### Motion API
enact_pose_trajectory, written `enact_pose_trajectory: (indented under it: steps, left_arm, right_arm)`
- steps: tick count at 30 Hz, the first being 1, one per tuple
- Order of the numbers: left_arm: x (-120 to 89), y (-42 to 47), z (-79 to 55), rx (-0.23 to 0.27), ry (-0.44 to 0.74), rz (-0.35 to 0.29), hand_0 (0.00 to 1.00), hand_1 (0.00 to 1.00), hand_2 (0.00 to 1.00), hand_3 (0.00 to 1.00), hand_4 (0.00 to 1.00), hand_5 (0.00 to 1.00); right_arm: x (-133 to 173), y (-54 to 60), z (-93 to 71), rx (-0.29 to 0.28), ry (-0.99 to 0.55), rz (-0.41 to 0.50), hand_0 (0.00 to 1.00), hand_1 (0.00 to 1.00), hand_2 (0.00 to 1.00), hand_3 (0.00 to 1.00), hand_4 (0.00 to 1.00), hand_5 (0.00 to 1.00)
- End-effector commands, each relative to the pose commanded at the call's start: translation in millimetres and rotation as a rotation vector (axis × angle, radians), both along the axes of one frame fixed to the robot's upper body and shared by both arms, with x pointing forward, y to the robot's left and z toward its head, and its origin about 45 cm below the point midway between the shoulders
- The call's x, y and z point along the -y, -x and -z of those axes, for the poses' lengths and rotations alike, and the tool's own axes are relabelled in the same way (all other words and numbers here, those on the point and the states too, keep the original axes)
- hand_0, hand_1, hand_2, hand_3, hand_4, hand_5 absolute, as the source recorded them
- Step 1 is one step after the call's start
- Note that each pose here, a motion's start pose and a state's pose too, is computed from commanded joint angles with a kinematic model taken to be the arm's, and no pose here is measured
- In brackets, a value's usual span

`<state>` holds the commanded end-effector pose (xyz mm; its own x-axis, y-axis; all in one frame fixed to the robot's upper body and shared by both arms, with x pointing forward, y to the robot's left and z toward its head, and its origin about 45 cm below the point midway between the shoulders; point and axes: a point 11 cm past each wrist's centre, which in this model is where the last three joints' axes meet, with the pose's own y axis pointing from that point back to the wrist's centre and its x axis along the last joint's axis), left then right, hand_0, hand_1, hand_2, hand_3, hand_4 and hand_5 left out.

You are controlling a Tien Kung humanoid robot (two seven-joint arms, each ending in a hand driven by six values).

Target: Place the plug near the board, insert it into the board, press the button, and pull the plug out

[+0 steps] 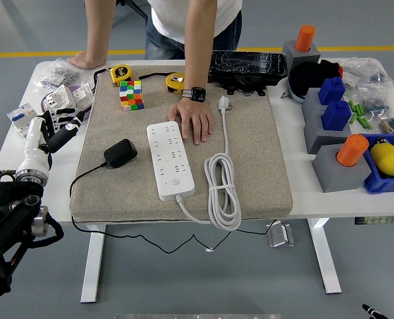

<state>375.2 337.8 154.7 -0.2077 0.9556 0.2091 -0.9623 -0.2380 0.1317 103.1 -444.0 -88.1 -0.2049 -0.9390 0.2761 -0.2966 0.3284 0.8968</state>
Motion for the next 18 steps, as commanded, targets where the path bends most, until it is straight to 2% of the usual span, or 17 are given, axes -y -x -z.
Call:
enact_pose_trajectory:
  steps: [18]
  left_arm:
    - [0.2,0.6,1.3,-0.003,0.006,-0.003,0.462,0.547,0.535,0.557,0.814,0.350]
  right_arm:
    - [-0.9,1.5,0.6,0.001,-0.004,0.008,0.601,0.640,0.639,0.554,0.952,0.491]
